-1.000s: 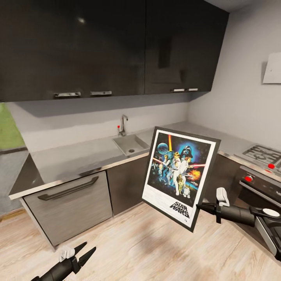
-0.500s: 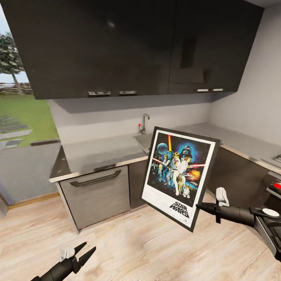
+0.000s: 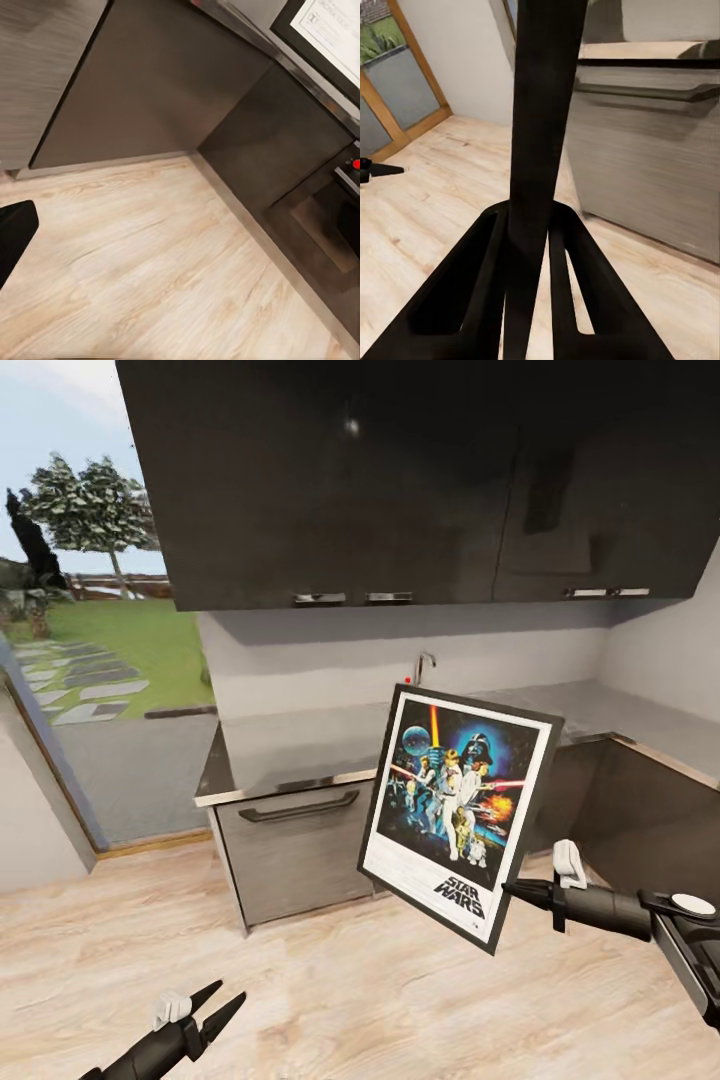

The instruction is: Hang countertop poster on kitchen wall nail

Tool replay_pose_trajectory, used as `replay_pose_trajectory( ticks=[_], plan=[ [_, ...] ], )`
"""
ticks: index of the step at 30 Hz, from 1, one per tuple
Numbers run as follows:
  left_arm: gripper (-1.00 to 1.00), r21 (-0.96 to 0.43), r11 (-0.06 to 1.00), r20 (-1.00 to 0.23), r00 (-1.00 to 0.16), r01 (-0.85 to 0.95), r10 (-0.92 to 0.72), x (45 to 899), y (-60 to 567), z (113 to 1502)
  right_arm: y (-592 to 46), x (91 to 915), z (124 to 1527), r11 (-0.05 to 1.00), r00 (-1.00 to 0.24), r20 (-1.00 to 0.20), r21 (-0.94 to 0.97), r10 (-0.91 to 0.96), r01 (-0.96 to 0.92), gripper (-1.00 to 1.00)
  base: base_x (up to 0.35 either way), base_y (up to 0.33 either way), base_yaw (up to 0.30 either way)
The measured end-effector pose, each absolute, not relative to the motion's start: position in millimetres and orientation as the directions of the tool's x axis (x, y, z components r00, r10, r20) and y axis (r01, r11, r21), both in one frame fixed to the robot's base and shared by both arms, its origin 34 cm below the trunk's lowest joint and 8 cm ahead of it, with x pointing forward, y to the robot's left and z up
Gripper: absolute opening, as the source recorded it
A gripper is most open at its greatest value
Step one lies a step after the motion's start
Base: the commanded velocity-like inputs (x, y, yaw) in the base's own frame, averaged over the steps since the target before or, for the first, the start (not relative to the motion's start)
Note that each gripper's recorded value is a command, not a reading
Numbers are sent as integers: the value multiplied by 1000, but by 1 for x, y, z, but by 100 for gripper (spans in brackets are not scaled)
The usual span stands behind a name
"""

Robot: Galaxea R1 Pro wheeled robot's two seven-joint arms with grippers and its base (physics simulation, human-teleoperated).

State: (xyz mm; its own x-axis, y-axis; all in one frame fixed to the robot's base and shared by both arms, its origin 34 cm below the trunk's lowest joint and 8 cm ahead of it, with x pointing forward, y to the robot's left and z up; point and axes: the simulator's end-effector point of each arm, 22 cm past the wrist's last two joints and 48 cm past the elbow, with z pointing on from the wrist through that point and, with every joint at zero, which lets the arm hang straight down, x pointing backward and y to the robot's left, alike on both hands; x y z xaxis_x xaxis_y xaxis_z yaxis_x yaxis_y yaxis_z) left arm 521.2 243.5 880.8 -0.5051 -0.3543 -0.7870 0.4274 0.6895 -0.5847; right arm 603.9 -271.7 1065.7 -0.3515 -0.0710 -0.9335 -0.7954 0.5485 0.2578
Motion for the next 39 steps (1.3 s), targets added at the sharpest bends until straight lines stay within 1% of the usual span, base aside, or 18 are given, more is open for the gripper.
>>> replay_pose_trajectory(
  ticks=[5, 12, 17, 22, 34, 39],
  plan=[
    [100, -585, 689, -786, -506, 427, -354, 521, 243, 881, -270, 604, 1067, 548, -349, -935, 258, -67, -796, -100, -80, 265, 208],
    [100, -585, 689, -786, -506, 427, -354, 521, 243, 880, -267, 605, 1066, 544, -348, -935, 260, -63, -798, -100, -128, 276, 37],
    [100, -585, 690, -787, -505, 427, -354, 521, 244, 881, -266, 604, 1066, 543, -347, -936, 260, -64, -799, -100, -57, 103, 113],
    [100, -584, 690, -787, -505, 427, -354, 521, 244, 881, -265, 604, 1067, 542, -346, -936, 257, -66, -800, -100, -11, 128, 249],
    [100, -588, 689, -784, -510, 424, -355, 520, 244, 879, -264, 605, 1069, 540, -339, -938, 250, -70, -804, -100, -1, 267, 275],
    [100, -588, 690, -783, -511, 423, -354, 520, 244, 878, -264, 605, 1068, 540, -340, -938, 250, -71, -804, -100, 0, 108, 274]
  ],
)
